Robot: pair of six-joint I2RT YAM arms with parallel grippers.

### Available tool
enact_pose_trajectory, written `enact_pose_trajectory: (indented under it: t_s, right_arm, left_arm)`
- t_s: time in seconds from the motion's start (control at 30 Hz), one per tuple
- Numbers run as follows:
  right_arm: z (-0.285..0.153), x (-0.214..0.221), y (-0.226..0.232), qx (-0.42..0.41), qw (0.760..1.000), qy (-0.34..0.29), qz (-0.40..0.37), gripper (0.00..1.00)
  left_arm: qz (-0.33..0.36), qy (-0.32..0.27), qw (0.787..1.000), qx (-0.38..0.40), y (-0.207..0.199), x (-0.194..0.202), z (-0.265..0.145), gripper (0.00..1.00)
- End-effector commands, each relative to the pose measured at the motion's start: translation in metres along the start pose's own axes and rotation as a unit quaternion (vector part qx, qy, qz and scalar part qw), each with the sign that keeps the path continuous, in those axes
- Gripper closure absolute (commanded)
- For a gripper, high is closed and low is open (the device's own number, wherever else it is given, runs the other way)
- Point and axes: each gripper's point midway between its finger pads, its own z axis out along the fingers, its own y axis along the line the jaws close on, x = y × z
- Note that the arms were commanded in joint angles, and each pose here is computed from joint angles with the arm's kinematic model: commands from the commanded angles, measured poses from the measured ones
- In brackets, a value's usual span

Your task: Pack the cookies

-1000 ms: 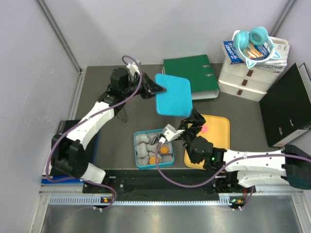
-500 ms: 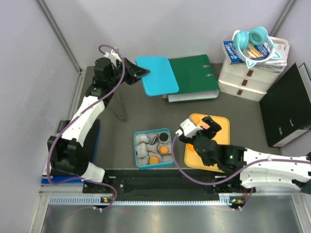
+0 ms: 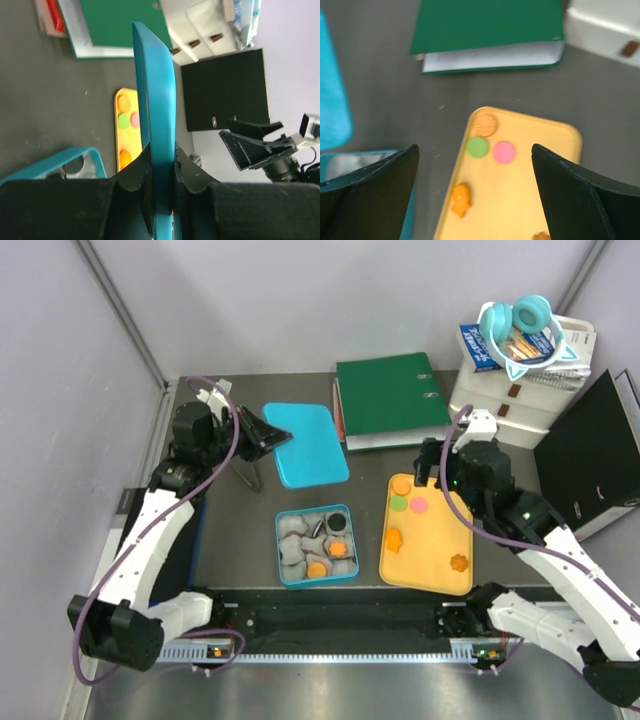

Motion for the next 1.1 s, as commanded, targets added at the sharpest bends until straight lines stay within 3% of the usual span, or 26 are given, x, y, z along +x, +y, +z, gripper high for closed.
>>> enact_pose_trajectory:
  t_s: [0.0, 0.47, 0.77, 1.07]
  right_arm:
    - [0.0, 0.006, 0.041, -0.093, 0.991, 0.05, 0.077, 0.06]
    - [0.018, 0.042, 0.057, -0.129, 0.977, 0.103, 0.136, 0.06]
    - [0.022, 0.07, 0.058, -0.131, 0.972, 0.14, 0.134, 0.05]
    - [0.023, 0.085, 0.056, -0.13, 0.971, 0.151, 0.131, 0.05]
  left_arm:
    - [0.006, 0.035, 0.999, -0.02, 0.007, 0.024, -0.02, 1.0]
    - [0.002, 0.143, 0.981, -0.127, 0.065, 0.091, -0.061, 1.0]
    - [-0.045, 0.191, 0.977, -0.081, 0.078, 0.128, -0.058, 1.0]
    - [-0.03, 0.143, 0.989, 0.0, 0.064, 0.129, -0.059, 1.0]
